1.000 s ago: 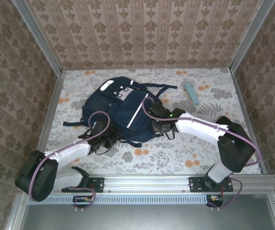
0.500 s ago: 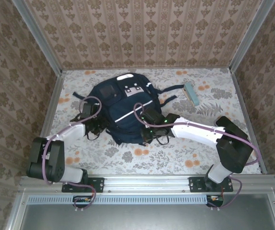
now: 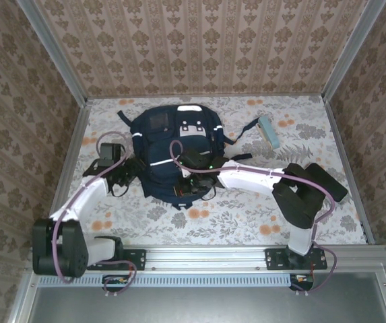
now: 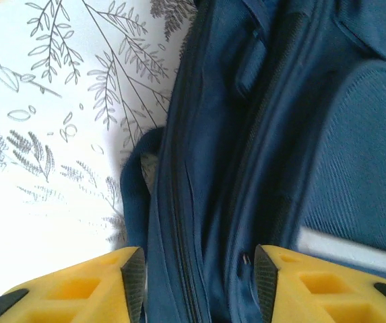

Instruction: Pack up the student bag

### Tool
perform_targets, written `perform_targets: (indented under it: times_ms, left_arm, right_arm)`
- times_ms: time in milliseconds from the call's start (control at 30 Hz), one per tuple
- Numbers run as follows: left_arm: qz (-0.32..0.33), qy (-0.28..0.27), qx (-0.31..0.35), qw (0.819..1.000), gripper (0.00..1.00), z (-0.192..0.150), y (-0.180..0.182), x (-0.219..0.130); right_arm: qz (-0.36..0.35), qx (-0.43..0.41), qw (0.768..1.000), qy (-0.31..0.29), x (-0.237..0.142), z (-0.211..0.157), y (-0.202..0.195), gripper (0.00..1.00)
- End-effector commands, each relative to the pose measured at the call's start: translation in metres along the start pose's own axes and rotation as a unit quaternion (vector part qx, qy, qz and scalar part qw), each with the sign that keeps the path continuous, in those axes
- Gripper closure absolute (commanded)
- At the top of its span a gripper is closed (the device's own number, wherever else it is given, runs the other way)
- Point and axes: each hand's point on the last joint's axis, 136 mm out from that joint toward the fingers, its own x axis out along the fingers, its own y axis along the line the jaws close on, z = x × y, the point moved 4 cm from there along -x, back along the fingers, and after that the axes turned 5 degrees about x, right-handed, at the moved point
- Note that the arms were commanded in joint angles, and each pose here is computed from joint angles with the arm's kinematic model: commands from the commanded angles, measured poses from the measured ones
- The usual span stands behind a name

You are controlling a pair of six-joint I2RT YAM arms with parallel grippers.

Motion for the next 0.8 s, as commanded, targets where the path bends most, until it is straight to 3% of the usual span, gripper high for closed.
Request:
perform_targets:
  times_ms: [0, 200, 467, 600, 767]
  left_arm:
    - [0.001, 0.029, -0.035, 0.999, 0.48, -0.027, 0.008, -0.008]
    - [-0.088, 0.058, -0.094, 0.99, 0.4, -0.06, -0.007, -0.007]
    - [-0.094, 0.08, -0.078, 0.989, 0.37, -0.069, -0.023, 0.002]
    - [-0.068, 0.073, -0.072, 0.992, 0.43, -0.072, -0.02, 0.011]
    - [-0.039, 0.069, -0.074, 0.994, 0.58, -0.076, -0.01, 0.02]
  right_arm:
    - [0.026, 0.011, 1.0, -0.007, 0.007, 0.013, 0.015, 1.0]
    - [0.032, 0.018, 0.999, 0.007, 0.016, 0.014, 0.017, 1.0]
    - [0.033, 0.012, 0.999, 0.015, 0.014, 0.011, 0.019, 1.0]
    - [0.027, 0.002, 0.999, 0.02, 0.011, 0.006, 0.017, 1.0]
    - [0.001, -0.031, 0.999, 0.03, 0.004, -0.002, 0.014, 1.0]
